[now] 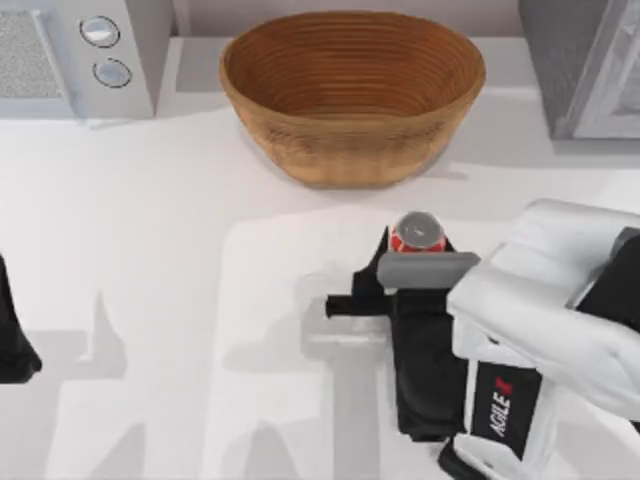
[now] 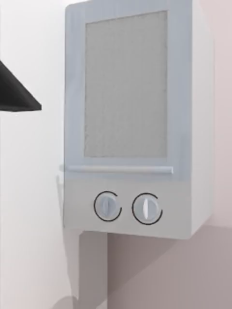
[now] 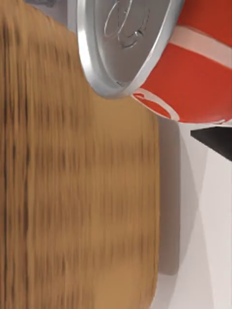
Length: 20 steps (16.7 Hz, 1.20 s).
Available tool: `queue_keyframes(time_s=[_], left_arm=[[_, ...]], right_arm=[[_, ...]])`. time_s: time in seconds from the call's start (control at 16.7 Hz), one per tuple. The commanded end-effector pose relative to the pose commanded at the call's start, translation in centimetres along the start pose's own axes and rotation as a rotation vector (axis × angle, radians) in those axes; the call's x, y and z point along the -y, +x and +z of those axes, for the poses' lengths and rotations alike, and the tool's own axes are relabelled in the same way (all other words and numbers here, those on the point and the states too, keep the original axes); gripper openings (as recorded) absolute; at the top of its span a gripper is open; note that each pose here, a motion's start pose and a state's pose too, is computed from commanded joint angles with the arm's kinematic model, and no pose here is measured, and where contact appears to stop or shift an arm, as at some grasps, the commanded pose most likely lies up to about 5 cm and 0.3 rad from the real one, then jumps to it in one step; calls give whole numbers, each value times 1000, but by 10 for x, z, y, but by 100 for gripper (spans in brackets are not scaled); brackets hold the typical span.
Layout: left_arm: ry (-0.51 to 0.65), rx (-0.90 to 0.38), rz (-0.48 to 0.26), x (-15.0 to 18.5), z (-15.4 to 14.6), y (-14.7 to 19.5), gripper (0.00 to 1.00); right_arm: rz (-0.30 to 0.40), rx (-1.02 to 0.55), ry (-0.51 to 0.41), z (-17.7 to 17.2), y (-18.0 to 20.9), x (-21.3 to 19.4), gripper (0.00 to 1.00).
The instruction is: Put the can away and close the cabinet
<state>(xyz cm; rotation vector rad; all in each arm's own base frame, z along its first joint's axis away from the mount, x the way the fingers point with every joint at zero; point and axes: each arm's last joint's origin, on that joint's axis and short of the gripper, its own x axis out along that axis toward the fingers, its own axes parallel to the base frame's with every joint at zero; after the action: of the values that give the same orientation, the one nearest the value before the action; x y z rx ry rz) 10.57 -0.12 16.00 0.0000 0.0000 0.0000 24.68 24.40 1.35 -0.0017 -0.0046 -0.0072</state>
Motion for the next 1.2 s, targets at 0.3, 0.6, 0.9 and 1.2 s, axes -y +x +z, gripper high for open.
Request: queue_keyframes(time_s=[0.3, 0.6, 0.9, 1.2], left_arm=[[0, 0, 0, 0, 0, 0, 100], [0, 0, 0, 0, 0, 0, 100], [0, 0, 0, 0, 0, 0, 100], [0, 0, 0, 0, 0, 0, 100]], right_arm=[[1, 1, 0, 39, 6, -6, 0], [0, 1, 0, 99, 7, -7, 0], [0, 0, 0, 143, 1, 0, 0], [-1, 3, 5, 147, 1, 0, 0]])
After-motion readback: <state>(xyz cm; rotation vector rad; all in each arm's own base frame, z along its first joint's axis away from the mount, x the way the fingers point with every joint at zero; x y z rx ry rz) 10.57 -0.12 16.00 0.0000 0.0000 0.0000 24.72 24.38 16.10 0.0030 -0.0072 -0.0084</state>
